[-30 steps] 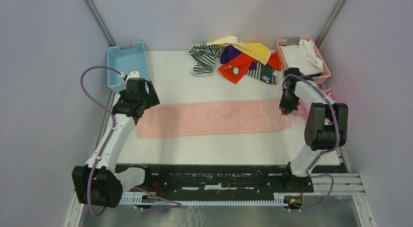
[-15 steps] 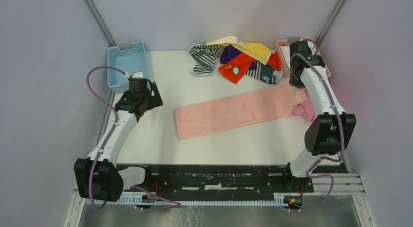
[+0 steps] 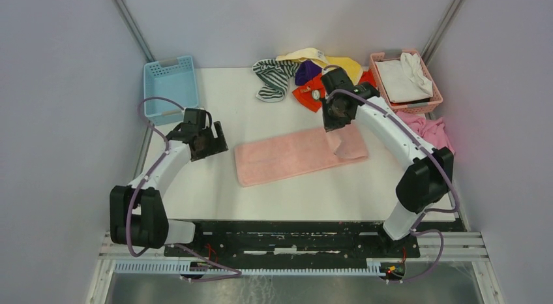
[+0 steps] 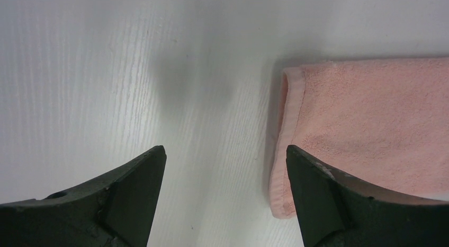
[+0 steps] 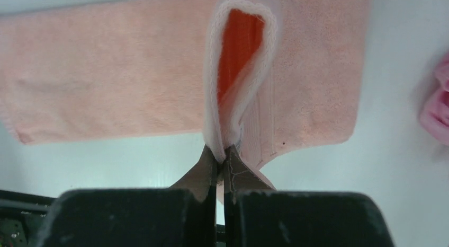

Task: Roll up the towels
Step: Fold the towel at the center of the board.

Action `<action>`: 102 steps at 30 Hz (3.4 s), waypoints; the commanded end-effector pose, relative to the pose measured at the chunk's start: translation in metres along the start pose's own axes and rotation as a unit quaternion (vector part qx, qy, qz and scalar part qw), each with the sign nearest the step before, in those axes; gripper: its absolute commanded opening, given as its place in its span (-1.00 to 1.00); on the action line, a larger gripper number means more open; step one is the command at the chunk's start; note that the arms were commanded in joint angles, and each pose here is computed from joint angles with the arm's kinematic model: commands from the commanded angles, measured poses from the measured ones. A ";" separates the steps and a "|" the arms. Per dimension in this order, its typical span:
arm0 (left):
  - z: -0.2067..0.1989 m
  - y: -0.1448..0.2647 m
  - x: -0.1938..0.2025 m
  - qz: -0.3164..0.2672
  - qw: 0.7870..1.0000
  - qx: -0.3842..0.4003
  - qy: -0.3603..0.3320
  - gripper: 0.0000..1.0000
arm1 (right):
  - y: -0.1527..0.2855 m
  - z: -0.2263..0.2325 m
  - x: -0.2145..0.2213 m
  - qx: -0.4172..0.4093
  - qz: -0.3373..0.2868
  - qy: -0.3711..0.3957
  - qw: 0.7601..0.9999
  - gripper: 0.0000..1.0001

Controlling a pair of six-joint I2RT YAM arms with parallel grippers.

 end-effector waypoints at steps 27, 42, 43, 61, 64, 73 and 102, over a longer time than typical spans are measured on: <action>-0.015 -0.062 0.085 0.096 0.988 0.040 0.113 0.01 | -0.065 0.266 0.011 -0.195 -0.011 0.049 0.980 -0.91; -0.012 -0.014 0.048 -0.007 0.992 0.036 0.117 0.02 | -0.064 0.272 0.012 -0.207 -0.010 0.052 0.977 -0.83; -0.014 -0.012 0.047 -0.008 0.992 0.041 0.116 0.05 | -0.063 0.273 0.011 -0.209 -0.012 0.050 0.976 -0.82; -0.026 -0.051 0.095 0.071 0.991 0.052 0.102 -0.35 | -0.050 0.284 0.011 -0.255 -0.006 0.042 0.966 -0.75; -0.025 -0.051 0.095 0.068 0.991 0.050 0.101 -0.43 | -0.058 0.291 0.016 -0.268 0.007 0.037 0.963 -0.74; -0.019 -0.049 0.094 0.057 0.993 0.029 0.099 -0.47 | -0.063 0.310 0.028 -0.322 0.038 0.054 0.944 -0.03; -0.067 -0.021 0.054 0.028 0.993 0.087 0.076 0.24 | -0.073 0.053 0.043 -0.124 -0.044 -0.002 0.991 0.61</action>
Point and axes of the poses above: each gripper's point midway between its finger pads, its own y axis back along the fingers, its own z axis along the line the jaws close on, x = y × z, the point moved 3 cm from there along y, back along the fingers, and after that the axes turned 6 degrees about y, right-handed, at the moved point
